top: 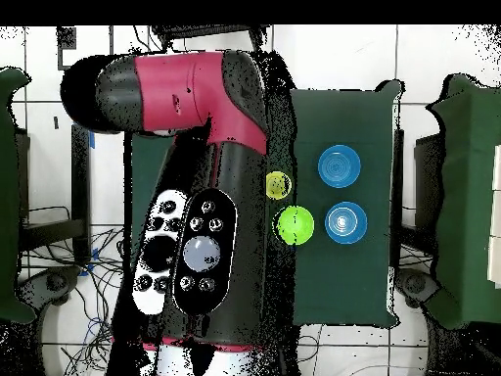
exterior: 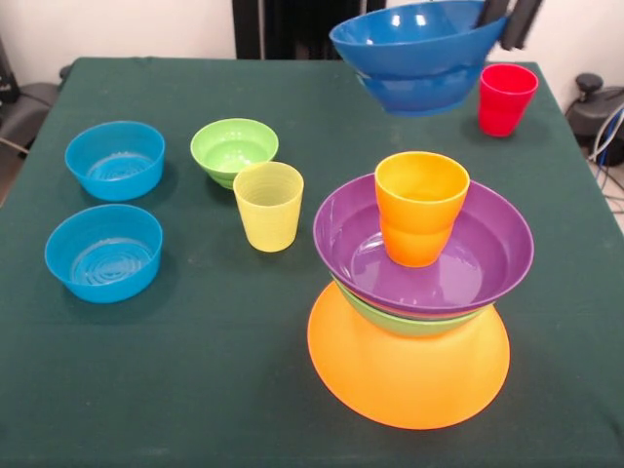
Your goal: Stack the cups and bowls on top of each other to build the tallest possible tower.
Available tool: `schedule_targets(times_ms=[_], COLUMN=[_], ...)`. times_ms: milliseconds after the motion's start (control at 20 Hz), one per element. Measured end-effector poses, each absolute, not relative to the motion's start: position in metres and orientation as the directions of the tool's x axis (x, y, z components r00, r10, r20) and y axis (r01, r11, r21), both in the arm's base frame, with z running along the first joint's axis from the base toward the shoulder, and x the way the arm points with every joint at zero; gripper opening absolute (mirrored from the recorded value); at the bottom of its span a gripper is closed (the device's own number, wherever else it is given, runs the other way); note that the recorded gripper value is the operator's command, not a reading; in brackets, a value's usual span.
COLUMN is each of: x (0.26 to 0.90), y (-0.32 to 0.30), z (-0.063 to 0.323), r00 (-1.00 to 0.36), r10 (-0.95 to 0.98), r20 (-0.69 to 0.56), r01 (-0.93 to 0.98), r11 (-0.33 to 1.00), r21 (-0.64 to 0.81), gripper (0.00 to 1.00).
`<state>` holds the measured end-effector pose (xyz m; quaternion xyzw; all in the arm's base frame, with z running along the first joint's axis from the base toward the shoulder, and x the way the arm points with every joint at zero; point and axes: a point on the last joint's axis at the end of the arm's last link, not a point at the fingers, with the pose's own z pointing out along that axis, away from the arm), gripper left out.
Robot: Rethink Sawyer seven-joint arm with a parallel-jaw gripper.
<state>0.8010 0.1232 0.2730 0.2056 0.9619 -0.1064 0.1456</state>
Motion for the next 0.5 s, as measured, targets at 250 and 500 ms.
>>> schedule_targets(times_ms=[250, 500], x=[0.812, 0.817], y=[0.141, 0.151], z=[0.269, 0.251], r00=[-0.881, -0.893], r10=[0.346, 0.307], r20=[-0.323, -0.328], r01=[0.403, 0.373], r11=[0.906, 0.913], r21=[-0.13, -0.163], gripper=[0.0, 0.0])
